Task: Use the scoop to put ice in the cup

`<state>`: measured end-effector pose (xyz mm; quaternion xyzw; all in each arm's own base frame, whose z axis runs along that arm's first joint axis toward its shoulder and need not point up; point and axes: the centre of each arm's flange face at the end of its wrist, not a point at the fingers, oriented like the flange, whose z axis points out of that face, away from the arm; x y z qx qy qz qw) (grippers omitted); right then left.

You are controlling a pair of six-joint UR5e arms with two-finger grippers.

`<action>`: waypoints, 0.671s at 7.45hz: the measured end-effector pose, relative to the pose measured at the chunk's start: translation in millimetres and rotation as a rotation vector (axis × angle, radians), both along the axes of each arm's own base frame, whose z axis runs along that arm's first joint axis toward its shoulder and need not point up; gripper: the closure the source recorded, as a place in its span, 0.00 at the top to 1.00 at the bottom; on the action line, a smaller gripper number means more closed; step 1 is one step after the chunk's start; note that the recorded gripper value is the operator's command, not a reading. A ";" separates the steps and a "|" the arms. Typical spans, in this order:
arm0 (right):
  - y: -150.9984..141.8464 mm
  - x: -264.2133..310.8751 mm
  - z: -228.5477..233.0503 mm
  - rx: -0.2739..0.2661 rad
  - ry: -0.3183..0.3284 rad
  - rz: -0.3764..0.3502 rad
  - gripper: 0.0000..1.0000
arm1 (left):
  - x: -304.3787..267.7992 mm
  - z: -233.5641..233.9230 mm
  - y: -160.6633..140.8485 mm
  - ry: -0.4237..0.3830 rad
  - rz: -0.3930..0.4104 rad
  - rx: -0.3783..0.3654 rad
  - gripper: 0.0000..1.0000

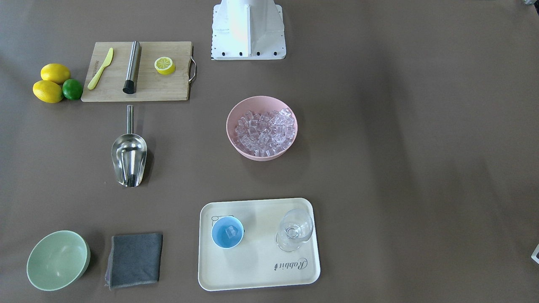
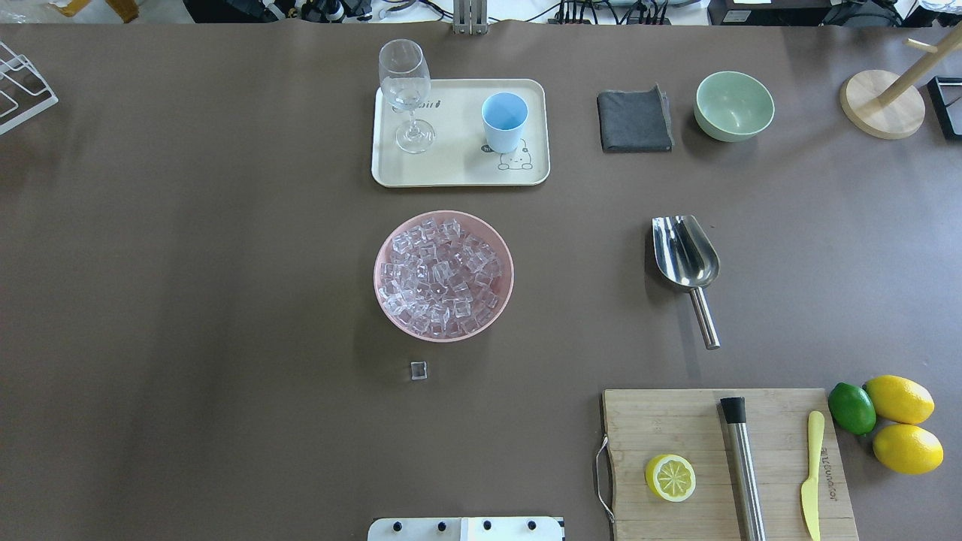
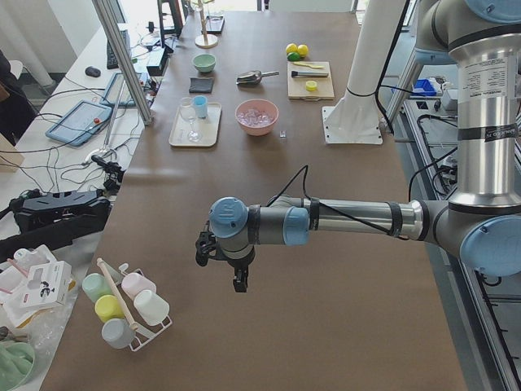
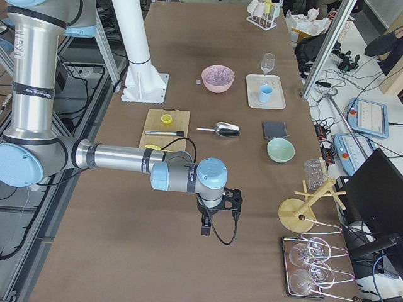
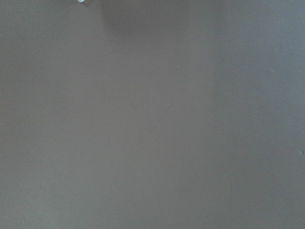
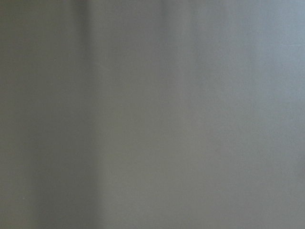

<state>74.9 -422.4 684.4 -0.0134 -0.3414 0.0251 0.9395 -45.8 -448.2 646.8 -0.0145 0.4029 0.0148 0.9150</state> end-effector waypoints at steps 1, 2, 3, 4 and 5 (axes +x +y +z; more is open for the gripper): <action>-0.4 0.0 -0.2 -0.005 0.000 0.007 1.00 | -0.7 -0.7 0.9 0.001 -0.002 0.001 0.97; -0.6 0.0 -0.5 -0.009 -0.001 0.013 1.00 | -0.8 -0.7 1.7 0.003 -0.002 0.001 0.97; -0.8 0.0 -0.8 -0.011 -0.001 0.016 1.00 | -1.0 0.5 2.1 0.003 -0.002 -0.001 0.97; -0.9 0.0 -0.9 -0.011 -0.001 0.017 1.00 | -1.1 0.6 1.4 0.002 -0.002 -0.001 0.97; -0.9 0.1 -0.5 -0.012 0.000 0.017 1.00 | -1.2 0.5 0.9 0.001 -0.003 -0.001 0.97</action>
